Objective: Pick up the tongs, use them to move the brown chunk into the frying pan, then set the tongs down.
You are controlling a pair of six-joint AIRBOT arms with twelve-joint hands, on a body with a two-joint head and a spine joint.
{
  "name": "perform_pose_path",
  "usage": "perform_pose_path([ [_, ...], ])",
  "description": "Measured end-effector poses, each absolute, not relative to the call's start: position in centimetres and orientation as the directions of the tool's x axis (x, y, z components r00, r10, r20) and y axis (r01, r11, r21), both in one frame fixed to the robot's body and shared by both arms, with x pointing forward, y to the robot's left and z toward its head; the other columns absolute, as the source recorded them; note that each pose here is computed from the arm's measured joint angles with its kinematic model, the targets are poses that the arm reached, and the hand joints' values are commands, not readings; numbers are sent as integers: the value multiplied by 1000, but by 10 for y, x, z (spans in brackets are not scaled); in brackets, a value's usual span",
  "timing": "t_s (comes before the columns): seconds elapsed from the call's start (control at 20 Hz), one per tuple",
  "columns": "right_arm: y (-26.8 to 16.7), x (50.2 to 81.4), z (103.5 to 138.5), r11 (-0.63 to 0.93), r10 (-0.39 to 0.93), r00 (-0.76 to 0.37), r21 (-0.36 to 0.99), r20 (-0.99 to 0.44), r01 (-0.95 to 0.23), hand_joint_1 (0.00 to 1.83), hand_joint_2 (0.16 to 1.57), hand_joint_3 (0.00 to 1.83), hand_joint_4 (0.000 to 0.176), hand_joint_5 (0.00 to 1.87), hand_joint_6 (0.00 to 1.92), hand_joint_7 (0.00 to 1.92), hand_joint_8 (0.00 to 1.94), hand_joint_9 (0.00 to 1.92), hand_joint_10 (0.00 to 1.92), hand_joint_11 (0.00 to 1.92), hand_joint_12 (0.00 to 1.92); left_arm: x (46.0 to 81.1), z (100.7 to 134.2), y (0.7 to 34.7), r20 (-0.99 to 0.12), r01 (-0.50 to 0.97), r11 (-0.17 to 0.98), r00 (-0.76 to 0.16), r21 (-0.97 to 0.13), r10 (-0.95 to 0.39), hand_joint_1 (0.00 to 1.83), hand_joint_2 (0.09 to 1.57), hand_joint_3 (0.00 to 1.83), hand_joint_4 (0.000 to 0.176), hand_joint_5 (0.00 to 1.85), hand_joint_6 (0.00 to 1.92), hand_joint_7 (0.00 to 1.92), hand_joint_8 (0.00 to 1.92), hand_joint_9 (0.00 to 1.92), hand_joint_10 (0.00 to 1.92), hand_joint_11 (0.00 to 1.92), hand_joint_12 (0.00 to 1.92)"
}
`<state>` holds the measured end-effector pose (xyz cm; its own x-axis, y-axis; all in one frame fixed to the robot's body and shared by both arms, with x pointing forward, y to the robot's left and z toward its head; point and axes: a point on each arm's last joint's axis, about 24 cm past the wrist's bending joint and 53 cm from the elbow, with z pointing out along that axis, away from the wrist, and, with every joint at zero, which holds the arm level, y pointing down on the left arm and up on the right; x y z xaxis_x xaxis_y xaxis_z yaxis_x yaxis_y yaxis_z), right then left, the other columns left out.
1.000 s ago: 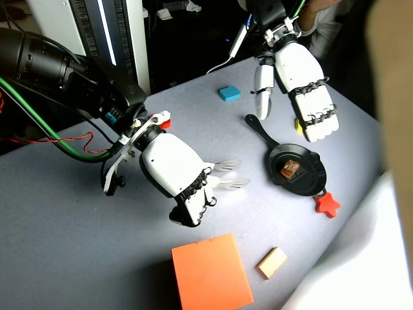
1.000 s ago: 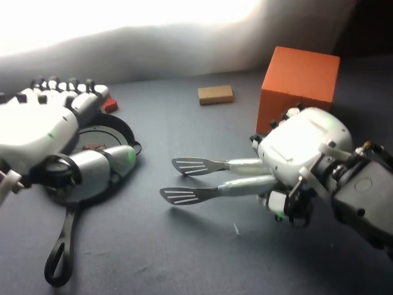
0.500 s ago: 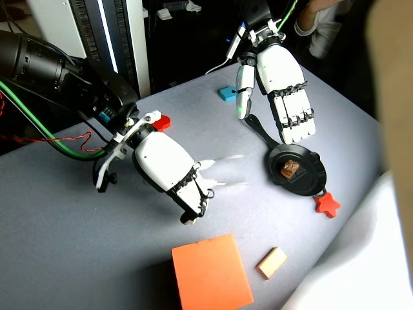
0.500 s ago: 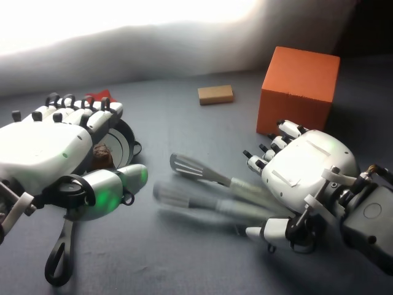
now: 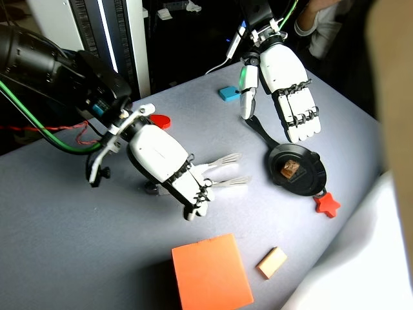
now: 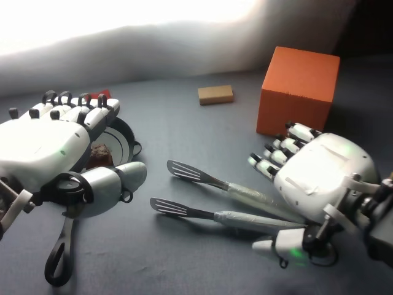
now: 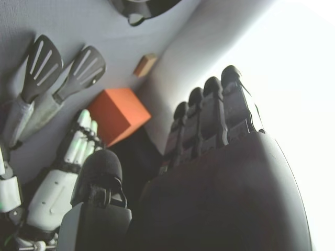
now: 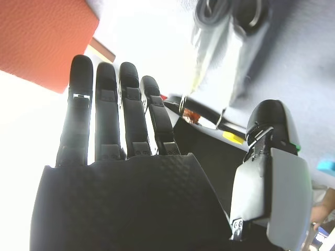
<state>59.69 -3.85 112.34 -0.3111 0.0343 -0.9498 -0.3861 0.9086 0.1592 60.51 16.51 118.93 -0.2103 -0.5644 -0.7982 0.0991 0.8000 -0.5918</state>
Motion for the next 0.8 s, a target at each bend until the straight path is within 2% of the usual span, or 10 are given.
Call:
perform_pose_path([
  [0.1,-41,589,1140,893,66,-323,200,-944,-403,158,1061,4,0,549,239,727,82,467,676,69,1597,605,1191,162,-799,108,799,-210,-591,-563,14,1342,0,0,450,49,519,32,502,87,0,1141],
  [0.2,-46,580,1161,878,73,-305,206,-949,-431,257,1080,4,0,791,373,1003,169,681,937,312,1709,605,1190,163,-797,105,798,-211,-594,-566,2,1359,0,0,668,107,765,119,623,392,53,1460],
  [0.3,-53,570,1177,859,97,-322,243,-942,-451,187,1138,15,0,896,421,1152,197,803,1118,413,1850,604,1191,161,-794,106,795,-212,-598,-569,0,1366,1,0,826,710,813,1048,643,1358,321,1817],
  [0.35,-53,565,1184,843,112,-336,269,-935,-465,175,1194,11,0,985,474,1235,476,950,1446,646,1907,604,1192,161,-792,107,792,-212,-601,-572,0,1382,4,0,860,1062,865,1331,729,1615,463,1900],
  [0.4,-52,561,1191,828,115,-338,278,-934,-487,264,1251,17,0,1009,607,1209,1014,1063,1718,853,1918,604,1193,160,-794,111,792,-210,-600,-571,22,1405,8,0,883,1299,933,1495,817,1798,601,1917],
  [0.5,-54,553,1209,799,126,-344,301,-930,-521,378,1330,27,0,981,1170,1134,1464,1092,1903,1028,1921,604,1193,158,-793,115,791,-213,-601,-571,239,1430,6,0,902,1562,1021,1622,951,1911,840,1921],
  [0.55,-55,550,1217,779,132,-351,316,-927,-542,400,1373,36,0,958,1266,1131,1522,1095,1917,1055,1921,605,1193,159,-792,112,791,-211,-601,-573,392,1419,0,0,928,1579,1080,1642,1032,1919,940,1921],
  [0.6,-56,547,1224,761,152,-364,344,-919,-551,827,1285,62,0,752,1449,1146,1586,1121,1920,1112,1921,606,1193,160,-793,111,792,-208,-601,-573,549,1411,0,0,986,1690,1118,1725,1105,1921,1025,1921],
  [0.7,-55,542,1239,726,155,-357,351,-921,-591,987,936,775,0,738,1644,1170,1672,1171,1921,1161,1921,607,1195,161,-793,111,791,-201,-601,-575,627,1426,1,0,1032,1788,1131,1773,1136,1921,1039,1921],
  [0.8,-55,536,1248,698,169,-366,373,-915,-611,1014,841,956,0,772,1675,1171,1701,1170,1921,1175,1921,607,1195,161,-793,111,791,-202,-602,-575,595,1443,7,0,989,1771,1112,1774,1128,1921,1042,1921],
])
